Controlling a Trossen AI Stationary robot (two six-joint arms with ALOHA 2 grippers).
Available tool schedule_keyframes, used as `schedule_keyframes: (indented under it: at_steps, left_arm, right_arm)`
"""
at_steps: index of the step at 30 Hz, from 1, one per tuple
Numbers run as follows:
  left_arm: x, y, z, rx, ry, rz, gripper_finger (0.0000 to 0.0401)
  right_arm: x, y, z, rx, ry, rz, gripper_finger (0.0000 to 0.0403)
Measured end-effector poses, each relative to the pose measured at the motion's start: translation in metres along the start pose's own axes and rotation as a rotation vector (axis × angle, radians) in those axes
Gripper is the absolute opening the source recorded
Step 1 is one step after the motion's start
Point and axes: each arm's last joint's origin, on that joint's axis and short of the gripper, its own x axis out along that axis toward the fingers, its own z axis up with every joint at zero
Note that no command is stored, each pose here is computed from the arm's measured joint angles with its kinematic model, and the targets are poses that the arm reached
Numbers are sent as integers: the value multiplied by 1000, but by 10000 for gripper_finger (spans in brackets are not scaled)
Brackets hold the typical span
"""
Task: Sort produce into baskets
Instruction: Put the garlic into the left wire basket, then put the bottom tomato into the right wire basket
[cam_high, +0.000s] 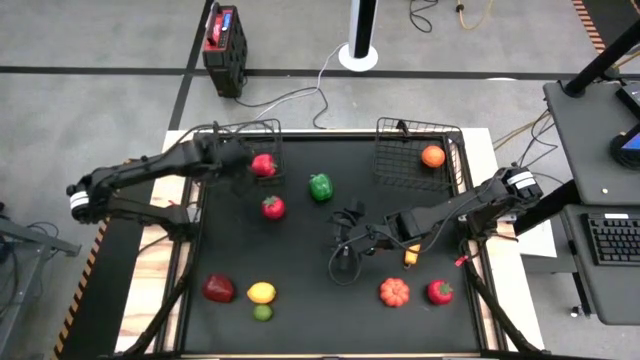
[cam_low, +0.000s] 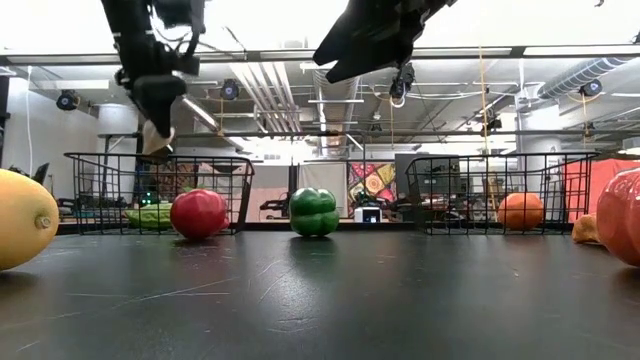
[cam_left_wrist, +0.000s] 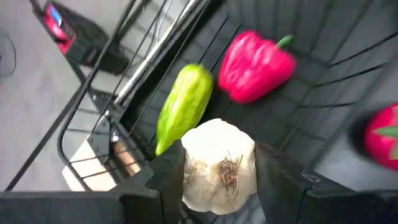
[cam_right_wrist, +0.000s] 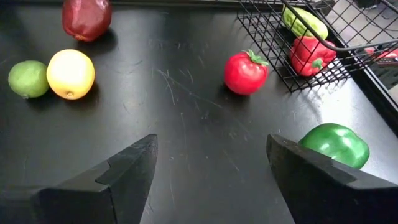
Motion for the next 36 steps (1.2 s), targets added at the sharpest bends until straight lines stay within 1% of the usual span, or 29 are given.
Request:
schedule_keyframes:
  at_steps: [4, 6, 9, 14, 17, 27, 33, 36]
  left_arm:
    - [13, 8, 1, 22, 59, 13, 145]
    - [17, 9, 2, 36, 83, -8, 145]
    - [23, 9, 4, 67, 114, -44, 145]
    - [31, 6, 6, 100, 148, -43, 149]
    - [34, 4, 7, 112, 164, -42, 162]
    - [39, 2, 8, 123, 183, -39, 224]
    - [38, 2, 8, 120, 177, -39, 236]
    - [35, 1, 7, 91, 167, -38, 237]
  right_arm:
    - [0, 0, 0, 0, 1, 0, 294]
    - [0, 0, 0, -1, 3, -1, 293]
    - [0, 0, -1, 7, 10, -2, 295]
    - [0, -1, -7, 26, 66, -13, 302]
    - [0, -2, -9, 38, 87, -18, 305]
    - [-1, -3, -15, 81, 149, -27, 302]
    - [-2, -3, -17, 95, 164, -29, 306]
    - [-3, -3, -18, 120, 179, -6, 304]
